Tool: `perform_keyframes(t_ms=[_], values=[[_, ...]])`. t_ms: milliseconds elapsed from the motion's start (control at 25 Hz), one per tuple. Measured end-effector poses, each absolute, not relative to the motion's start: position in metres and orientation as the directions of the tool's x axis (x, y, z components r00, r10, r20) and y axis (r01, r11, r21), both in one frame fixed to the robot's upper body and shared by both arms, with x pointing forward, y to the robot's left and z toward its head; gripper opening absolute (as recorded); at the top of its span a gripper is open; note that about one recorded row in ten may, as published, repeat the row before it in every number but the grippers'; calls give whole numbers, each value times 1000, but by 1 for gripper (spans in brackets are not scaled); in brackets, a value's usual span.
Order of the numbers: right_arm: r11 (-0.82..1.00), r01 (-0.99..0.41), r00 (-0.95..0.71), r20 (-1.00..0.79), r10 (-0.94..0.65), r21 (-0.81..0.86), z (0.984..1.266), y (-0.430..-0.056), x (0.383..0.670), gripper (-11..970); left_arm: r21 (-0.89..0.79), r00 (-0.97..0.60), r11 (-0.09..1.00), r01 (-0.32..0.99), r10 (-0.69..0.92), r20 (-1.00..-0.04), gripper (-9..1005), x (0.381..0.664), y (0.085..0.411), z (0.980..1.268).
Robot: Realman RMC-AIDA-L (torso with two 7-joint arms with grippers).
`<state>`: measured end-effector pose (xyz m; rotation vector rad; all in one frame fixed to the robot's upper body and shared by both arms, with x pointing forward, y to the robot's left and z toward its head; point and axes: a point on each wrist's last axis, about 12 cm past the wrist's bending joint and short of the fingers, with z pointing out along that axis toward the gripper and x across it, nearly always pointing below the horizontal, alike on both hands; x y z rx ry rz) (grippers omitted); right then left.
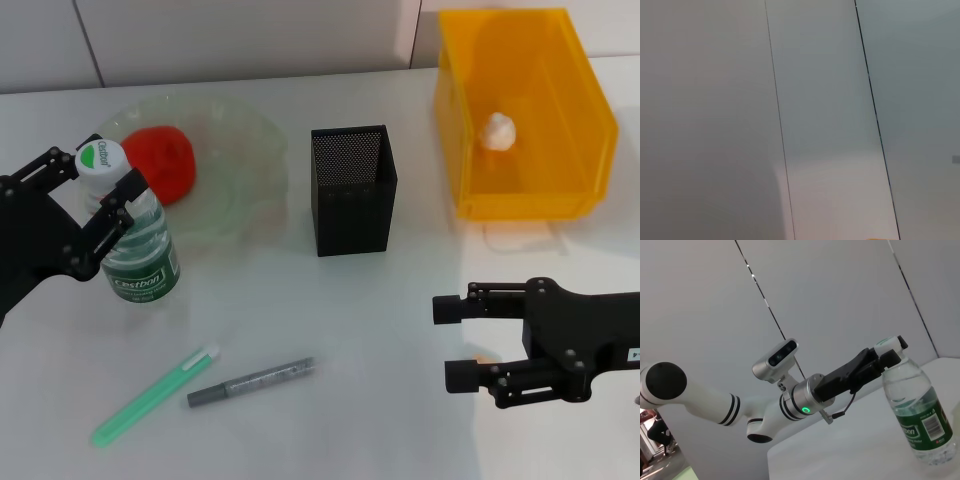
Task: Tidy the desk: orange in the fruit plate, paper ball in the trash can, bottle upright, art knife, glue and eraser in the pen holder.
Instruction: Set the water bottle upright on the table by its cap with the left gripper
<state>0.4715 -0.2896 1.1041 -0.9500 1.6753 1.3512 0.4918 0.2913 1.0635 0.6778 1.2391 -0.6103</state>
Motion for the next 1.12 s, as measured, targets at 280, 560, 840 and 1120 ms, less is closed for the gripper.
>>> perform_keyframes(t_ms=[280,560,840,1120], values=[[164,-898,-425,-901,-83,409,1104,-289,473,782,122,201,666,736,-43,-979,593,492,291,1060],[160,-900,-423,-902,-89,406,1104,-287,474,782,111,182,682,723,-32,-983,604,489,289,1053],[161,-899,-424,-900,-96,407,1104,-287,475,781,93,157,701,707,-28,-987,616,485,291,1047],[155,-900,-424,-900,-103,406,1104,-286,475,781,104,164,705,702,-18,-986,627,484,290,1045]])
